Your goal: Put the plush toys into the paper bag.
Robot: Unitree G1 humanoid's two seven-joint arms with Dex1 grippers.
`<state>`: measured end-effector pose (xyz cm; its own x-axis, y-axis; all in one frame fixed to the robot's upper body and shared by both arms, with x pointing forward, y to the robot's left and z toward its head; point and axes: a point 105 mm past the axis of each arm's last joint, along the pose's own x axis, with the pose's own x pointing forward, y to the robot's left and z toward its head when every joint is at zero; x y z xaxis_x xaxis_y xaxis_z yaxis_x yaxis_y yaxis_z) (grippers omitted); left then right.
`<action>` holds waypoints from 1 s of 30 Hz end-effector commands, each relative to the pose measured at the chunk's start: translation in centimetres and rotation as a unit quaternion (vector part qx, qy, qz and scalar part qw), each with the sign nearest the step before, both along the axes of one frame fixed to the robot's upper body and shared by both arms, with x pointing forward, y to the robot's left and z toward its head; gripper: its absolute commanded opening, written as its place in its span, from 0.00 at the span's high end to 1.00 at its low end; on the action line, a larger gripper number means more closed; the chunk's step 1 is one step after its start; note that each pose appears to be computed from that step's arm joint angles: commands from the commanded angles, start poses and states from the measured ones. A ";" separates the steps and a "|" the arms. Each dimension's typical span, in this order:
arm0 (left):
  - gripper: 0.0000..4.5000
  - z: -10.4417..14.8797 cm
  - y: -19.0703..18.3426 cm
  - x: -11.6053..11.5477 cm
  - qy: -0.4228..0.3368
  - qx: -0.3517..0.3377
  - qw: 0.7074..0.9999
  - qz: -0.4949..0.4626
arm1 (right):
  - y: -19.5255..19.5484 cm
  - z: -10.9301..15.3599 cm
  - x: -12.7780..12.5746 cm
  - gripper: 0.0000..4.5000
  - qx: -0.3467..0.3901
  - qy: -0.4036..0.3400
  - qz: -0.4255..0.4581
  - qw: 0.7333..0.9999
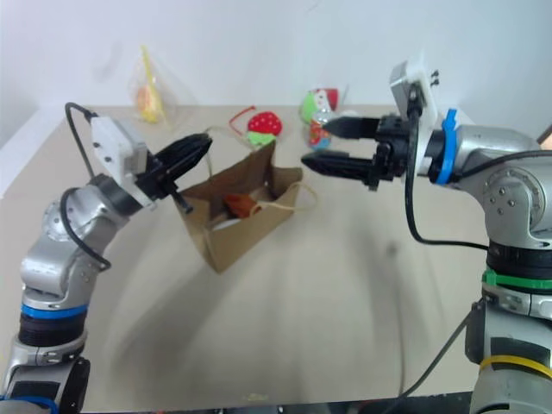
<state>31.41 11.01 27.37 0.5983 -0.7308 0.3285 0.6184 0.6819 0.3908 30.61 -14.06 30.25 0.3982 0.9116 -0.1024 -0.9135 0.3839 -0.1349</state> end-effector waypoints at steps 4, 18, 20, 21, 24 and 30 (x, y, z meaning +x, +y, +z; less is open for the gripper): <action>0.29 1.7 -0.4 -1.3 -0.015 -0.006 0.999 -0.041 | 0.1 -0.7 -3.1 0.00 -0.037 0.041 0.061 0.997; 0.00 -0.8 4.6 -5.1 0.106 0.027 0.993 -0.042 | 3.4 -6.8 -5.8 0.29 -0.082 0.095 0.132 0.983; 0.00 -1.9 4.6 -5.8 0.126 0.037 0.990 -0.046 | 4.7 -6.8 -5.5 0.41 -0.072 0.074 0.139 0.985; 0.00 -2.5 4.6 -6.1 0.133 0.043 0.989 -0.046 | 5.6 -6.9 -5.5 0.55 -0.068 0.068 0.142 0.985; 0.00 -3.3 4.7 -6.6 0.145 0.047 0.987 -0.043 | 7.9 -7.2 -5.3 0.77 -0.055 0.045 0.150 0.986; 0.00 -4.1 4.5 -6.8 0.147 0.054 0.987 -0.042 | 11.2 -7.8 -4.2 0.93 -0.044 0.008 0.141 0.989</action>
<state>25.36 15.98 22.81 0.6066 -0.7935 0.0486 0.7730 0.6031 0.1969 25.64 -5.78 22.04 0.0814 0.9706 -0.2267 -0.9967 0.0801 -0.0148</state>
